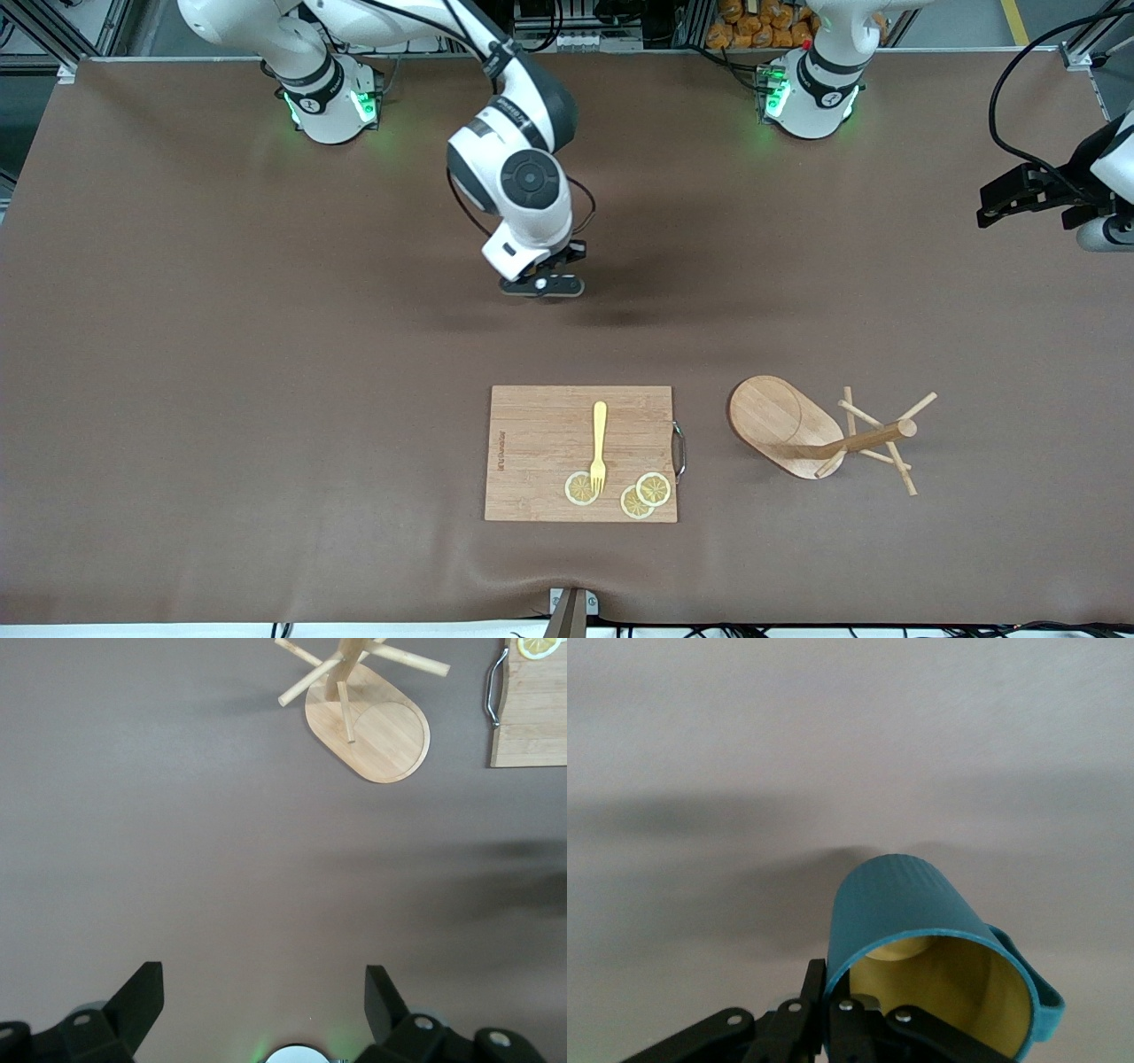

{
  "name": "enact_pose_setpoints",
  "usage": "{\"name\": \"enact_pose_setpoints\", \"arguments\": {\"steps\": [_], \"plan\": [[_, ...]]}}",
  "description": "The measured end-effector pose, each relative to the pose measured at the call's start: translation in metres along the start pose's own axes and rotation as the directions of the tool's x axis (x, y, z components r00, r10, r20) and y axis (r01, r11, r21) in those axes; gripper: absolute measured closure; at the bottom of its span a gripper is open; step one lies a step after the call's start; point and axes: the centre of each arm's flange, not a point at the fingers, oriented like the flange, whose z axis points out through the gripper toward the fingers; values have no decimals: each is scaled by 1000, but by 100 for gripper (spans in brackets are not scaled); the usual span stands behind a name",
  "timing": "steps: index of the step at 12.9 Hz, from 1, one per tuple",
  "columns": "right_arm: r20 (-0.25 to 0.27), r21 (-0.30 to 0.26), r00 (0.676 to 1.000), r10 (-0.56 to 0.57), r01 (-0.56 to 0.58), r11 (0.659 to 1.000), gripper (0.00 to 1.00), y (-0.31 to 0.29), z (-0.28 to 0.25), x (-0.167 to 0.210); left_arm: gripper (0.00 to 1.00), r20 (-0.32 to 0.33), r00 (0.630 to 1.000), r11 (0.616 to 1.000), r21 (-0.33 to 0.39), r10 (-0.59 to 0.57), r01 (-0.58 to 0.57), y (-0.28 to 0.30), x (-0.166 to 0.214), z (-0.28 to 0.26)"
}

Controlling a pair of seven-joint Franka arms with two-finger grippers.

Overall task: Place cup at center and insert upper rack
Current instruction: 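Lift the mug with the right gripper and carry it toward table center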

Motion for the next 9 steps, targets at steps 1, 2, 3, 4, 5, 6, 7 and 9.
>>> {"name": "enact_pose_setpoints", "arguments": {"steps": [1, 2, 3, 4, 5, 6, 7, 9], "plan": [[-2, 9, 1000, -11, 11, 1000, 96, -11, 6, -9, 0, -1, 1000, 1000, 0, 0, 0, 0, 0, 0], [-3, 12, 1000, -12, 12, 1000, 96, -20, 11, -17, 0, -2, 1000, 1000, 0, -1, 1, -1, 1, 0], [0, 11, 1000, 9, -9, 1000, 96, -26, 15, -23, 0, -3, 1000, 1000, 0, -2, 2, -1, 1, 0], [2, 6, 999, 37, -37, 999, 96, -31, 20, -28, 0, -5, 1000, 1000, 0, -3, 3, -2, 1, 1], [5, 0, 998, 55, -55, 998, 96, -35, 25, -31, 0, -6, 1000, 1000, -1, -4, 4, -2, 2, 1], [8, -6, 998, 64, -64, 998, 96, -38, 31, -34, 0, -5, 1000, 1000, -1, -5, 5, -3, 2, 1], [11, -10, 998, 65, -65, 998, 96, -40, 36, -36, 0, -2, 1000, 1000, -1, -5, 5, -3, 3, 3], [15, -17, 997, 80, -79, 997, 96, -44, 43, -38, 0, 6, 1000, 1000, -3, -10, 10, -6, 6, 8]]}}
